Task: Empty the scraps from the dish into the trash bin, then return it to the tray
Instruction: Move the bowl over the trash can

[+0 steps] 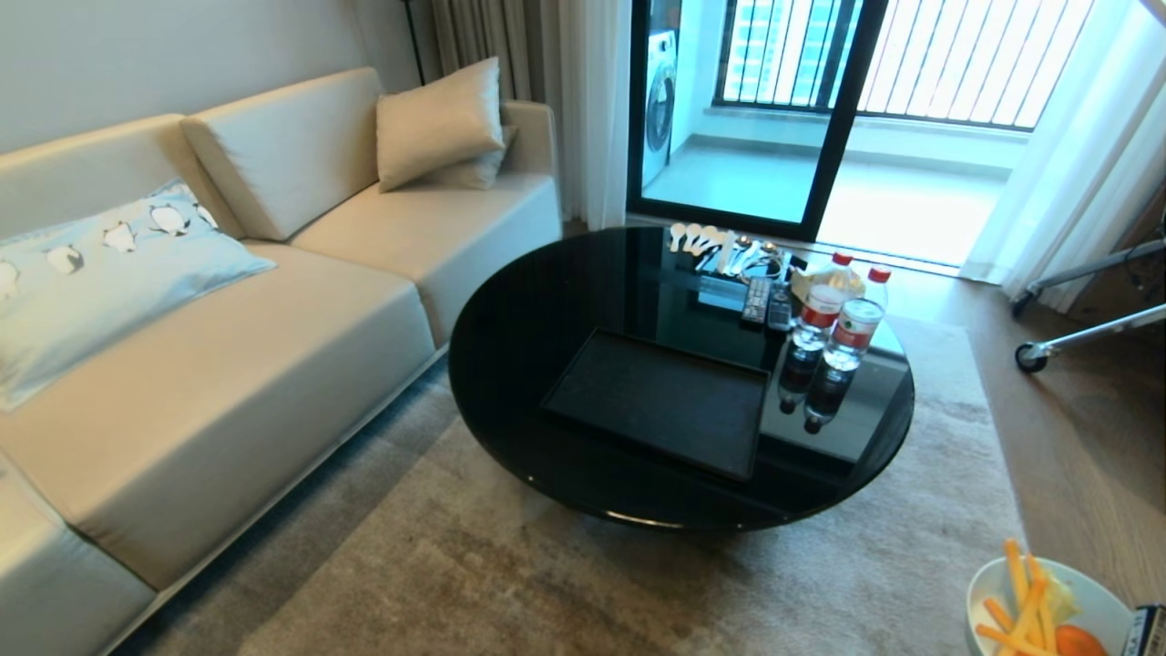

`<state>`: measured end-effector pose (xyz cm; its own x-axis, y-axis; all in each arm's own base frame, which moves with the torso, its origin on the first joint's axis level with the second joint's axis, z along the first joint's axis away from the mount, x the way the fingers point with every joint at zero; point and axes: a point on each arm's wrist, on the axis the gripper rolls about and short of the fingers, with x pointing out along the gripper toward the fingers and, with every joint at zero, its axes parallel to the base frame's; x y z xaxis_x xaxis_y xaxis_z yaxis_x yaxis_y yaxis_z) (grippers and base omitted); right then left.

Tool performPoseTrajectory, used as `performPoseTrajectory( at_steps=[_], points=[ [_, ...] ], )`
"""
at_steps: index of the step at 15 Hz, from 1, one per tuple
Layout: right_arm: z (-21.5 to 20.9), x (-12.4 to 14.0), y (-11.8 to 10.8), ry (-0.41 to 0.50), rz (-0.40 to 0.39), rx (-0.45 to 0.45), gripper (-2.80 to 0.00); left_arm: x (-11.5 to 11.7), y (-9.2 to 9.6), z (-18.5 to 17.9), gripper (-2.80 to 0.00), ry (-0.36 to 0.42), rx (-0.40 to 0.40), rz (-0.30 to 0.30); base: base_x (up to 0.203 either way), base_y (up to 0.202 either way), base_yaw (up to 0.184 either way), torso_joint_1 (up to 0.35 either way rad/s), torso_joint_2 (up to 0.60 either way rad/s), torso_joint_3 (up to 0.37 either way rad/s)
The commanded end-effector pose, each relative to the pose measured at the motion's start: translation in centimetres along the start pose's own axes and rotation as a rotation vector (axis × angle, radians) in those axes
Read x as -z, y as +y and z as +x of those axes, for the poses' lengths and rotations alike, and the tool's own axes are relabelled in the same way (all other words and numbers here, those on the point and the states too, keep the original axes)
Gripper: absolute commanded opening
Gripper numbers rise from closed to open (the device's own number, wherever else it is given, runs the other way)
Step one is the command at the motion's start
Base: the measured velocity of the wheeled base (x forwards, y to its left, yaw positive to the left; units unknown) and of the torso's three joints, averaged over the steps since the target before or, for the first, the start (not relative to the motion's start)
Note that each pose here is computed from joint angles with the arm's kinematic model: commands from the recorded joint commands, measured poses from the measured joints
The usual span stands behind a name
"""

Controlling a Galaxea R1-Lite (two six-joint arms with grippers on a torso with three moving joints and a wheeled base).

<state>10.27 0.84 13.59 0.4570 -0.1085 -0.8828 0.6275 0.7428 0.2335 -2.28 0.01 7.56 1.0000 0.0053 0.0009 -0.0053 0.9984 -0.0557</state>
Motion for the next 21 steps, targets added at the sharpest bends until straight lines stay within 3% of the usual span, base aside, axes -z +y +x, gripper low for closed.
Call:
performPoseTrajectory(
  at_steps=[1,21],
  points=[
    [-0.05,-0.07,0.1,0.0,0.003,-0.004,-2.8,0.0,0.0,0.0,-2.8,-0.001,-0.001,-0.001,0.0,0.0,0.0,0.0,0.0,0.0],
    [-0.18,-0.2,0.22,0.003,0.012,-0.014,-2.8,0.0,0.0,0.0,-2.8,-0.001,-0.001,-0.001,0.0,0.0,-0.004,0.0,0.0,0.0]
  ],
)
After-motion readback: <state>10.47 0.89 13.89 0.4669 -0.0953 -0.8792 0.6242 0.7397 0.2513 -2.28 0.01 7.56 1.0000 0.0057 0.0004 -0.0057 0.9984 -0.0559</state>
